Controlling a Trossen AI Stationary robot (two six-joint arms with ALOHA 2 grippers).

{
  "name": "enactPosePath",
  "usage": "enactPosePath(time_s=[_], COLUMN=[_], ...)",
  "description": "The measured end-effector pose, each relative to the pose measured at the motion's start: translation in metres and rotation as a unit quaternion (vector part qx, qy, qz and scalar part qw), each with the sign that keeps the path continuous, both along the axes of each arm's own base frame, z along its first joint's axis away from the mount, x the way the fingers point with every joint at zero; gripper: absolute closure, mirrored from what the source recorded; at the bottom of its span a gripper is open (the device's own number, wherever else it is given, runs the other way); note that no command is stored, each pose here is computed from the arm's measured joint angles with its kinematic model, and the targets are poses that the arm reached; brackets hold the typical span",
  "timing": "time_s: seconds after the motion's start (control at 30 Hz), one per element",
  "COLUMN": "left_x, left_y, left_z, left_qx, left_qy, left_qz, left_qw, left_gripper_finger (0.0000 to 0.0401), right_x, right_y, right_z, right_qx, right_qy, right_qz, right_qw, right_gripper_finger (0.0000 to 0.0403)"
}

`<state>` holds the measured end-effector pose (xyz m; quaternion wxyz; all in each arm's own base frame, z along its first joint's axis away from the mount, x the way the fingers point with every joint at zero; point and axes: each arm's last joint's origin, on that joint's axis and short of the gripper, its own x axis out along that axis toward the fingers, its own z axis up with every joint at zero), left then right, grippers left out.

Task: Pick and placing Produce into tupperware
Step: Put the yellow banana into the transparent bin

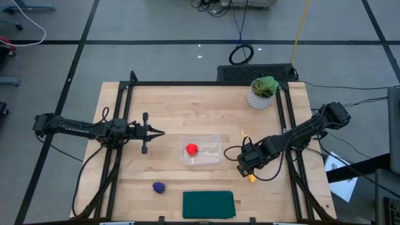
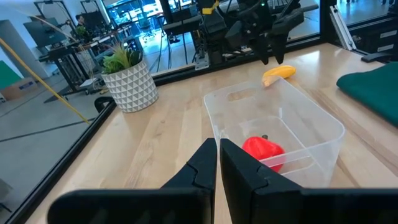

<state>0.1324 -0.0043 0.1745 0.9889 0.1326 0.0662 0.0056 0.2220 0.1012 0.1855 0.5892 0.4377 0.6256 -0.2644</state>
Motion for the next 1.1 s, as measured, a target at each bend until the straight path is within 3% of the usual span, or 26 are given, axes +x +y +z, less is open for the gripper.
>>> enactPosePath(time_s=[0.57, 1.1], left_x=[0.0, 0.0], left_y=[0.0, 0.0], left_z=[-0.002, -0.002], left_qx=[0.003, 0.005], left_qy=[0.01, 0.011], left_qz=[0.0, -0.001], left_qw=[1.0, 1.0], left_gripper_finger=[0.0375, 0.0375], right_x=[-0.009, -0.012], right_y=[-0.003, -0.005], right_z=[-0.017, -0.037], right_qx=[-0.012, 0.003], right_qy=[0.023, -0.011], right_qz=[0.017, 0.014], right_qw=[1.0, 1.0], right_gripper_finger=[0.0166, 0.0099])
